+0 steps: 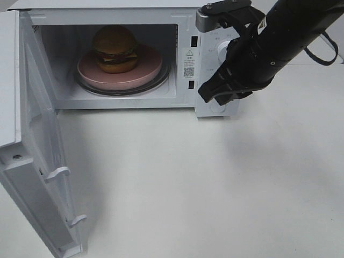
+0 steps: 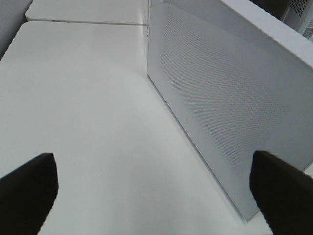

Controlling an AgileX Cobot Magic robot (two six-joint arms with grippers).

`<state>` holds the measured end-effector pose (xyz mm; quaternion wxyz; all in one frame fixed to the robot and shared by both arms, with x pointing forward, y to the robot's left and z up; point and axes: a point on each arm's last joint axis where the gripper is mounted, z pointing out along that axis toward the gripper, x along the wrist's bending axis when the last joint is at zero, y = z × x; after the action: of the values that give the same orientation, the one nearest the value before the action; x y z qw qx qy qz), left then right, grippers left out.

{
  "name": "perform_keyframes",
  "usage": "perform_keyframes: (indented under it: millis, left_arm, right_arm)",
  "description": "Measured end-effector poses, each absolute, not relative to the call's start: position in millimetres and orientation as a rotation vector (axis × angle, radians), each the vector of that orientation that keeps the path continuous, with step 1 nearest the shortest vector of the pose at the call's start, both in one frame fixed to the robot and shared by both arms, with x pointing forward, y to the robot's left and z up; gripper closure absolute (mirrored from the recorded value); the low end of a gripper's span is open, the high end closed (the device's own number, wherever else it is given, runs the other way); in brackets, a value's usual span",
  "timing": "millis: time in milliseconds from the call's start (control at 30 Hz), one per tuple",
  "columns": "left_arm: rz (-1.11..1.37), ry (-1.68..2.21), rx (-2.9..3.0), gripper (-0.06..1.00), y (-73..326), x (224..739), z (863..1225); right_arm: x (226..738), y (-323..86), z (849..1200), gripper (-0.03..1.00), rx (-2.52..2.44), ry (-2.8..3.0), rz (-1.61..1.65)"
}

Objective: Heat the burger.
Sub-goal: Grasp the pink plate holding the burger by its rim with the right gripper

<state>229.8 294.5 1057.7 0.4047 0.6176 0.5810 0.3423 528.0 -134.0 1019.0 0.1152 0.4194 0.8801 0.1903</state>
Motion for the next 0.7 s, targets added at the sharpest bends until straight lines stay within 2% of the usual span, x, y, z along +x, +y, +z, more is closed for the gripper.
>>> perform_keyframes:
  millis: [167,200,500,700]
  left_arm:
    - [0.864,1.467,1.559,-0.04,294.5,229.8,1057.7]
    - [0.864,1.467,1.559,-0.04,294.5,229.8,1057.7]
    - [0.864,1.467,1.559,-0.04,294.5,229.8,1057.7]
    - [0.864,1.467,1.559,-0.04,294.5,229.8,1057.7]
  right_arm:
    - [530.2,-133.9,1023.4,0.91,0.918,2.656,0.507]
    - [529.5,-134.5,1023.0,0.91,0.725,2.704,0.461]
    - [526.1,-132.3,1022.1,0.88,-0.014,2.759,0.294]
    - [522.4,-125.7,1022.2,0.83,-0.263,2.714,0.185]
